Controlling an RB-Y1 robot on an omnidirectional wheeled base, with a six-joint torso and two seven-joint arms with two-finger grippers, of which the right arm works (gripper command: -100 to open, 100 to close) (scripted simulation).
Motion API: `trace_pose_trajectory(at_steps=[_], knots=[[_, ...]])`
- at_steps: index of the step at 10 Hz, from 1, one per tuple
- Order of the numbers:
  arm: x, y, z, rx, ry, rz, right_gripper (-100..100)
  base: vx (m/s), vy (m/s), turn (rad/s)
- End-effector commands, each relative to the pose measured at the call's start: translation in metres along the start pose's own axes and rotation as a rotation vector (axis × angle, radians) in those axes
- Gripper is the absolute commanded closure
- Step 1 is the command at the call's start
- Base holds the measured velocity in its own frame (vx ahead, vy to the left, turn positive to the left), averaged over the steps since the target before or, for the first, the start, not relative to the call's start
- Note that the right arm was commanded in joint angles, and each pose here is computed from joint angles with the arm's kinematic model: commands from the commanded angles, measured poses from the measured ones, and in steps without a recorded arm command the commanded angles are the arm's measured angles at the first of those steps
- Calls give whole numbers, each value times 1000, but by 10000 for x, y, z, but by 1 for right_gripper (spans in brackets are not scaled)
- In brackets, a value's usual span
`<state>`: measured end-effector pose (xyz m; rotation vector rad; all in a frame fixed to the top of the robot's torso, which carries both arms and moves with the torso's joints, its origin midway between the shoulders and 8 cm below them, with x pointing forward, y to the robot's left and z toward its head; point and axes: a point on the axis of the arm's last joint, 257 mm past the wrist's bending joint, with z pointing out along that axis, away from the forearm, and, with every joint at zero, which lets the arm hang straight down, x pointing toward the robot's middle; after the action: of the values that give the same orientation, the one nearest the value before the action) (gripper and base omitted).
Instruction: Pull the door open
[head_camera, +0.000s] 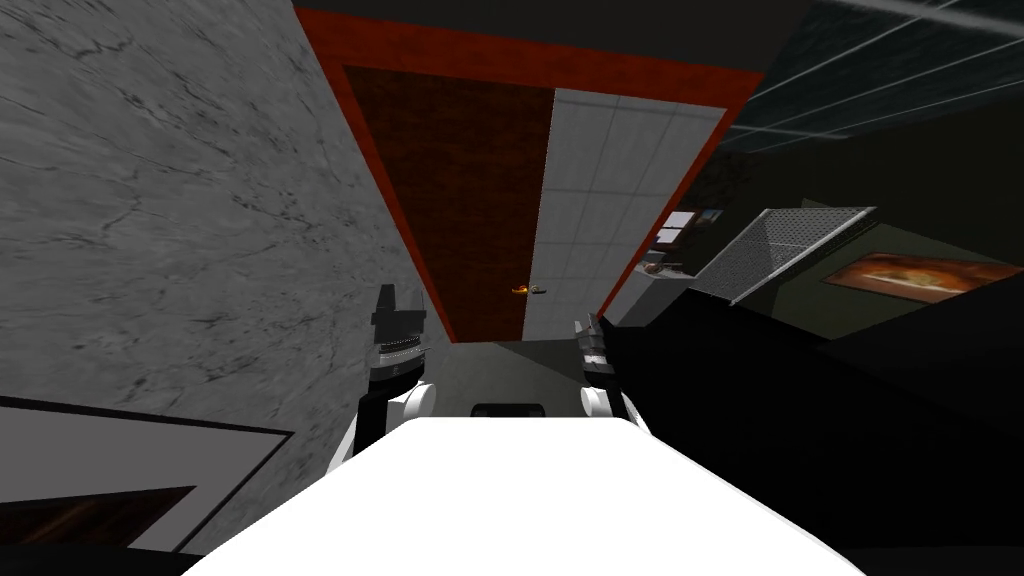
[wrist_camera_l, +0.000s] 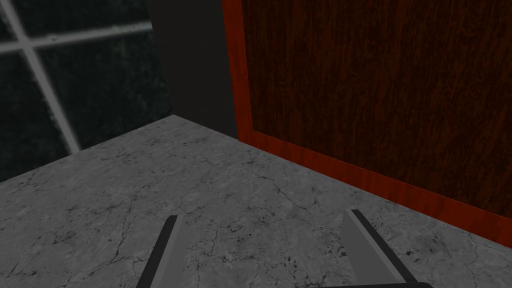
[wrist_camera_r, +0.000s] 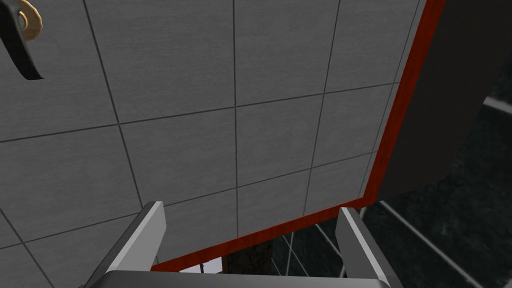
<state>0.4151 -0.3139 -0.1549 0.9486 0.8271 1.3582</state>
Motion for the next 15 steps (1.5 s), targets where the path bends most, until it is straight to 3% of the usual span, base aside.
trace_pose_trajectory(at_steps=[1, 10, 15], knots=[[-39, -144, -52, 24, -1, -2, -100, 72, 12, 80], [-277, -821, -287, 142, -12, -17, -100, 89, 9, 64], [-451, -1201, -482, 218, -24, -29, -100, 110, 6, 69]])
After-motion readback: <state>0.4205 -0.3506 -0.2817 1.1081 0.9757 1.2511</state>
